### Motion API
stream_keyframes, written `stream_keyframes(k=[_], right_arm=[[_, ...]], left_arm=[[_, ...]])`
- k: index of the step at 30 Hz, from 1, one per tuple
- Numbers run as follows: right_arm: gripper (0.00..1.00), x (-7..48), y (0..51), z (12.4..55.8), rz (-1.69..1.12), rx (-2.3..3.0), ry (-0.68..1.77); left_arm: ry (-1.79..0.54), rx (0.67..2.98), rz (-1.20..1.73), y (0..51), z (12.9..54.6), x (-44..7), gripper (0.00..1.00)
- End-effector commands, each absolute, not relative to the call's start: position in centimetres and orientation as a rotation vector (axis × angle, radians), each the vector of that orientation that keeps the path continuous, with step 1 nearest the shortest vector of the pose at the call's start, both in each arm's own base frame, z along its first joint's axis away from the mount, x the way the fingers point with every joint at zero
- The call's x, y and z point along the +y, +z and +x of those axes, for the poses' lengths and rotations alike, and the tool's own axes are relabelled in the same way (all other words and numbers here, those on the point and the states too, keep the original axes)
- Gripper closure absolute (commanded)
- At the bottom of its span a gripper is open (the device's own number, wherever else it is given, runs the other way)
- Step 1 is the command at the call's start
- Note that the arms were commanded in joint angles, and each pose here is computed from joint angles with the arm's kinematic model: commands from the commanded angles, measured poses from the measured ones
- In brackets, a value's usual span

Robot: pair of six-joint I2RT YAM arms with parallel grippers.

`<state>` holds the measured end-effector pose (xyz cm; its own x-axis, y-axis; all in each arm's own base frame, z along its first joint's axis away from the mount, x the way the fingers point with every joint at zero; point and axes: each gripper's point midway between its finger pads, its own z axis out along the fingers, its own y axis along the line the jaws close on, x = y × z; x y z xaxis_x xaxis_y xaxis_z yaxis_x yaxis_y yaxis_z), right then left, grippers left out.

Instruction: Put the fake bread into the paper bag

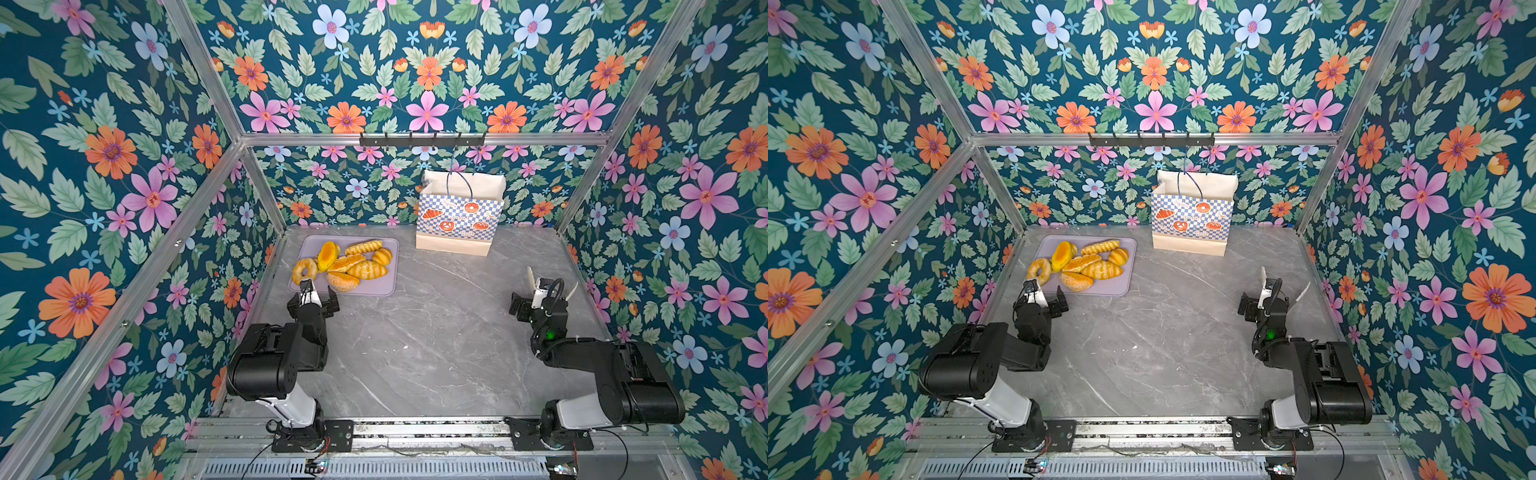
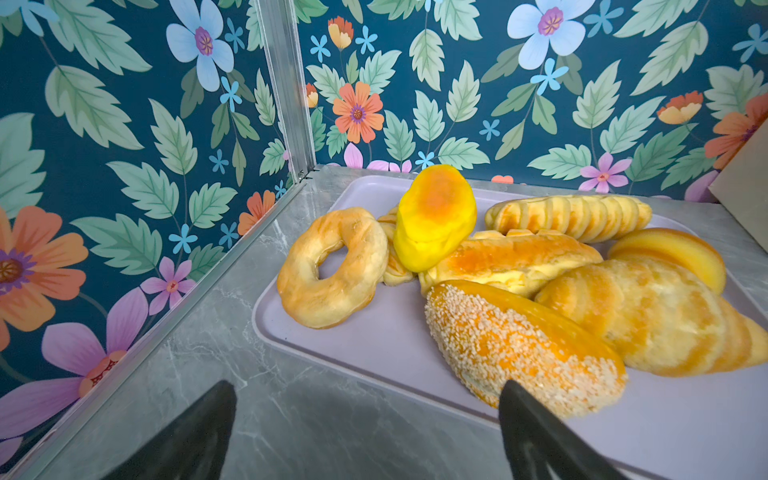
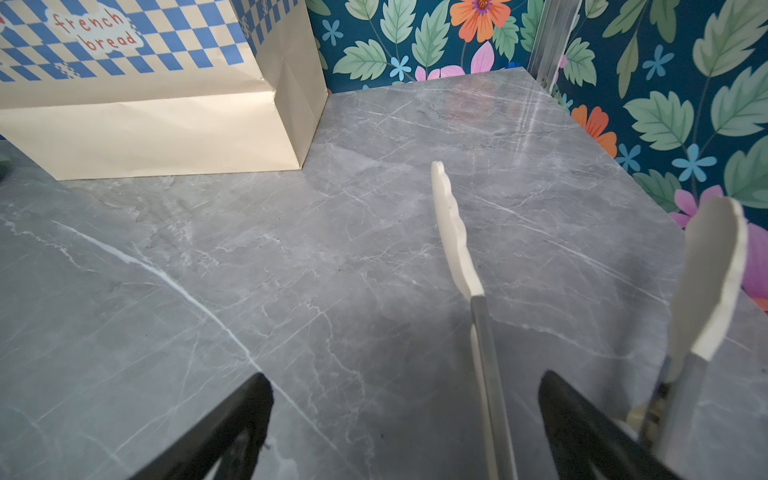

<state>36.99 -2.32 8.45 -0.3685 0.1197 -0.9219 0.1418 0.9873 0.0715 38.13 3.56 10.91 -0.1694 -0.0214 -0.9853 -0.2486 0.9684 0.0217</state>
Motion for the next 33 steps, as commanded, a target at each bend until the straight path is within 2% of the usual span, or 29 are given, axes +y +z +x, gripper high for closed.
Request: stream_keyframes(k=[1, 28, 33], right_arm=[[0.01, -2.4, 9.7, 37.4, 0.189, 1.903, -0.024], [0.01, -2.4, 9.7, 37.4, 0.189, 1.901, -0.024], [0.01, -4.1, 11.1, 36.7, 0.302, 1.887, -0.086]], left_arm=[[0.199, 1.706, -0.203, 11.6, 38.2, 3.5, 0.00], [0.199, 1.705, -0.202, 11.6, 38.2, 3.5, 0.00], [0.215, 1.720, -0.254, 11.9, 38.1, 4.2, 0.00]])
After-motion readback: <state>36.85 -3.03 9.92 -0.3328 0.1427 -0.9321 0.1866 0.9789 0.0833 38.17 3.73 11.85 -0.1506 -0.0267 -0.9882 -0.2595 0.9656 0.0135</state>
